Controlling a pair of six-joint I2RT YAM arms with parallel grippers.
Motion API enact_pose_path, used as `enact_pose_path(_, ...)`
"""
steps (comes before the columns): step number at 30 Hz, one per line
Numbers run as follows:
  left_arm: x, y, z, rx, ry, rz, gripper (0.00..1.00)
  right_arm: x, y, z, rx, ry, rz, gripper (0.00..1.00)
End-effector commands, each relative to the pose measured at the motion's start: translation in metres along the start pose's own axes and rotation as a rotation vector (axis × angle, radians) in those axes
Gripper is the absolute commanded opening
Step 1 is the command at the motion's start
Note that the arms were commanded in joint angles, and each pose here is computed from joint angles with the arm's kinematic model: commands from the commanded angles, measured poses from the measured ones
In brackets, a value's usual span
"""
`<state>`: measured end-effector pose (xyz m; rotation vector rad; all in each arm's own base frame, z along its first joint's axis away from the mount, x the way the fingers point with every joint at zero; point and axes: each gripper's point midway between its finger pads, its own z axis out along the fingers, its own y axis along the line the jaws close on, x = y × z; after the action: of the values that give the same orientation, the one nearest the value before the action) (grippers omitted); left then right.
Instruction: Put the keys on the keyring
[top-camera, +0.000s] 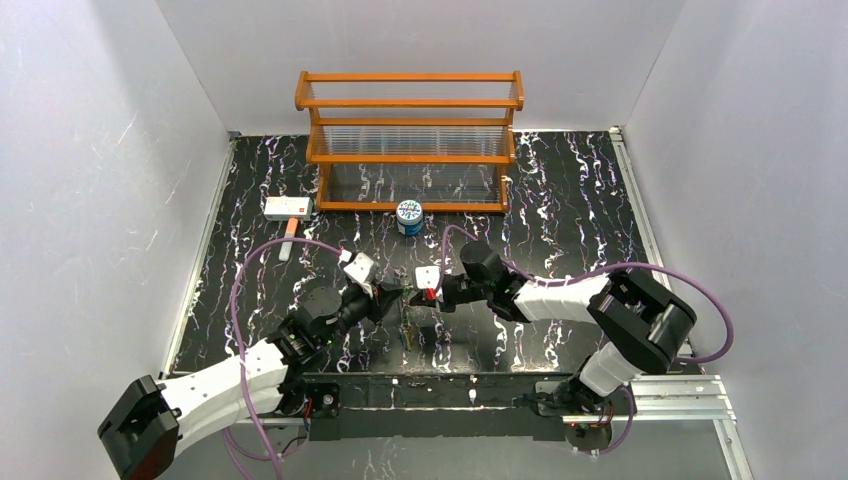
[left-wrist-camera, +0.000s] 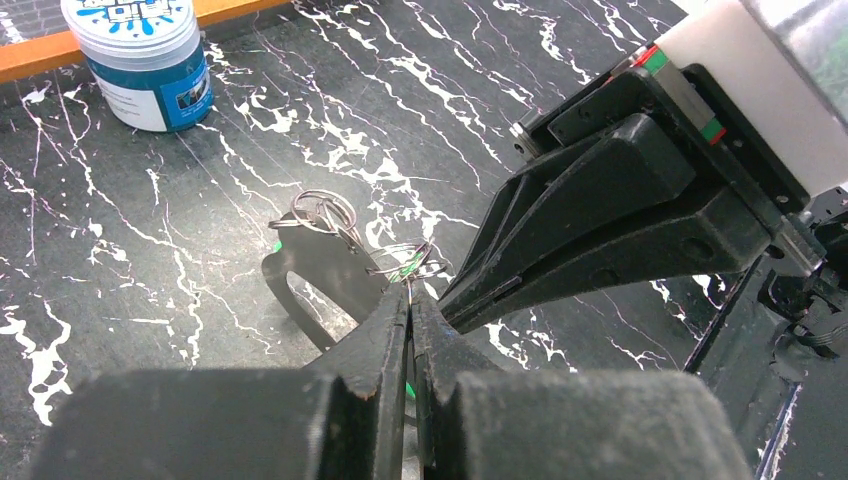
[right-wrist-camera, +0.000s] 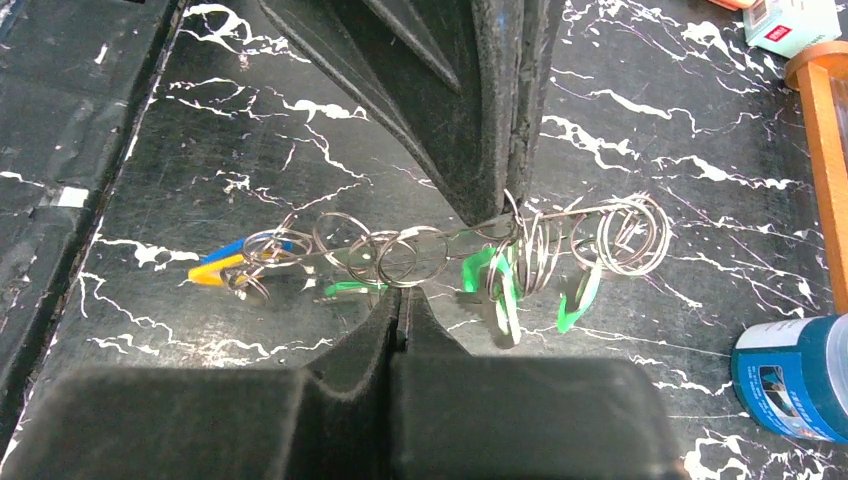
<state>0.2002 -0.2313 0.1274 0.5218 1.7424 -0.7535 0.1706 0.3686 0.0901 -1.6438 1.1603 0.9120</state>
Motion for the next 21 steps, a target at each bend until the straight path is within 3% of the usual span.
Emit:
enact_pose_path(1,-0.011,0.000,-0.001,-0.006,-0.054,-0.011,0.00,-0.023,-0.017,-0.003,0.067,-0.034,-0.060,0.01)
enact_pose_path(4,-0.010,0.000,-0.001,-0.005,-0.052,-0.014,0.00,-0.035,-0.026,-0.011,0.131,-0.062,-0.086,0.04)
enact_pose_path(6,-0.010,0.000,-0.001,-0.004,-0.052,-0.013,0.00,-0.041,-0.031,-0.016,0.174,-0.076,-0.102,0.18)
enact_pose_path(10,-0.010,0.000,-0.001,-0.006,-0.051,-0.012,0.00,-0.050,-0.041,-0.024,0.241,-0.096,-0.130,0.29)
enact_pose_path(21,-0.010,0.000,-0.001,-0.007,-0.054,-0.015,0.00,-0.051,-0.040,-0.017,0.208,-0.099,-0.135,0.30)
